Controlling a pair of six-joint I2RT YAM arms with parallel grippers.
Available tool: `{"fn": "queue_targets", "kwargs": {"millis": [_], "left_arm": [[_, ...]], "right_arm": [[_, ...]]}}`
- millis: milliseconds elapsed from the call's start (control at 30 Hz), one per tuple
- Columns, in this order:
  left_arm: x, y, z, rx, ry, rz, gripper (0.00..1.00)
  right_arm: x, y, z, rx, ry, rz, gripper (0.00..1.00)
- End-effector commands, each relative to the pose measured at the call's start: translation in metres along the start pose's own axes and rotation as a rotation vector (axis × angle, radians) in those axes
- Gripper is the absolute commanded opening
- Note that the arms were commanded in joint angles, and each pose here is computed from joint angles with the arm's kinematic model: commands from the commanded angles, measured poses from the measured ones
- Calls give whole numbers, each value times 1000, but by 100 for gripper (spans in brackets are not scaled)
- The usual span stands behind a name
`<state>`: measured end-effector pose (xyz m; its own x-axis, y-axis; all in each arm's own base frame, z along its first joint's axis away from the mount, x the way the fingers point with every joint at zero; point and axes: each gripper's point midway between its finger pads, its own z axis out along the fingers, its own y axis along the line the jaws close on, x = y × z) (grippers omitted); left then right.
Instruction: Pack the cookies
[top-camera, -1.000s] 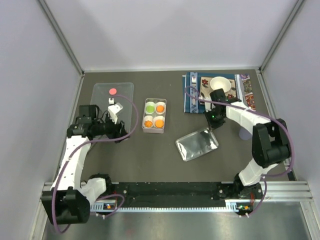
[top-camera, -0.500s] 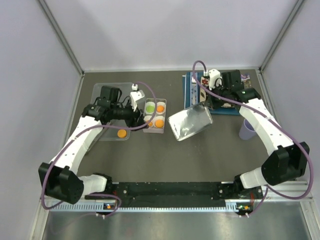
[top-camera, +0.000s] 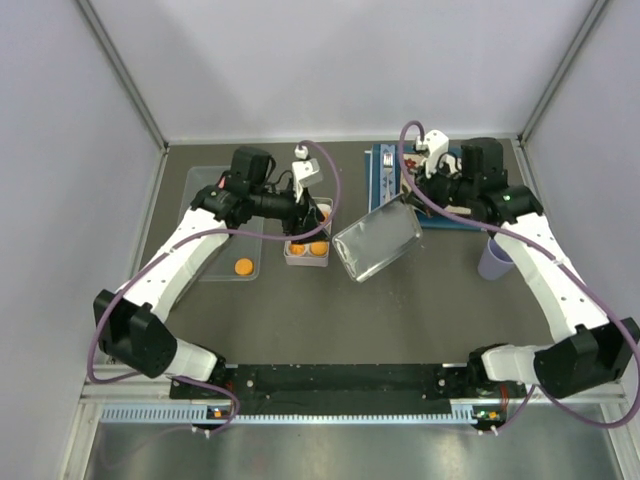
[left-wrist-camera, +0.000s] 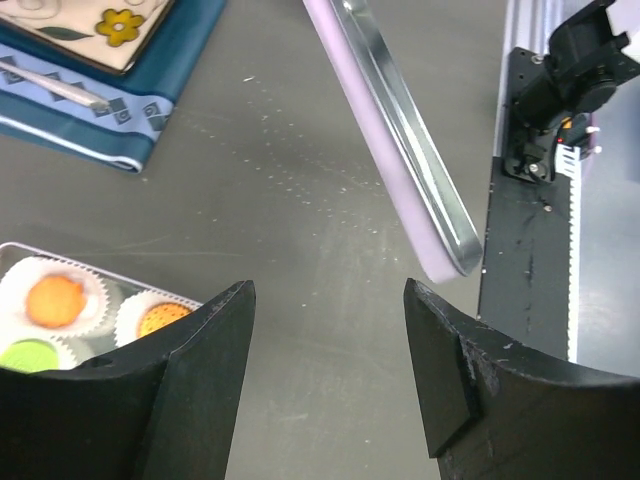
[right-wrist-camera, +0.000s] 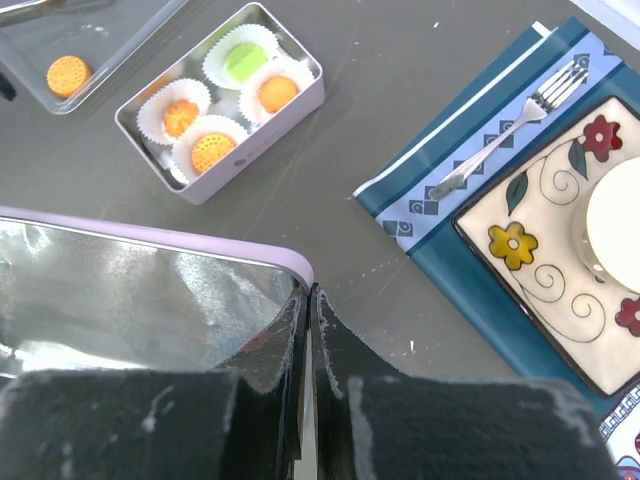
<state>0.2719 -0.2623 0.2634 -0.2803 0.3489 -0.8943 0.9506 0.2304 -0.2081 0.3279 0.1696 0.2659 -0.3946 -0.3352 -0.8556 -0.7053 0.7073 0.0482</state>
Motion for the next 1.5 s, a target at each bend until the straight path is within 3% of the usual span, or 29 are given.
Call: {"fn": "queue_targets", "kwargs": {"millis": [0,167,467,733,1467], "left_arm": [[-27,-18,0,82,-63,33,67],[-44,-26,-4,111,-114,64,67],[-75,-30,-15,73,-126,57,67],[-63,-22,13,3,19,17,66],[-28,1,49,-63,173,36,64]], "right_arm": [[-35,22,-19,-59,-158,-87,0],[-48,23,-28,-43,-224,-88,0],[-36,6,-20,30,-169,-111,0],[-25,8,0,119,-99,-154,0],[-37,15,-4,177,-141,-129,0]]}}
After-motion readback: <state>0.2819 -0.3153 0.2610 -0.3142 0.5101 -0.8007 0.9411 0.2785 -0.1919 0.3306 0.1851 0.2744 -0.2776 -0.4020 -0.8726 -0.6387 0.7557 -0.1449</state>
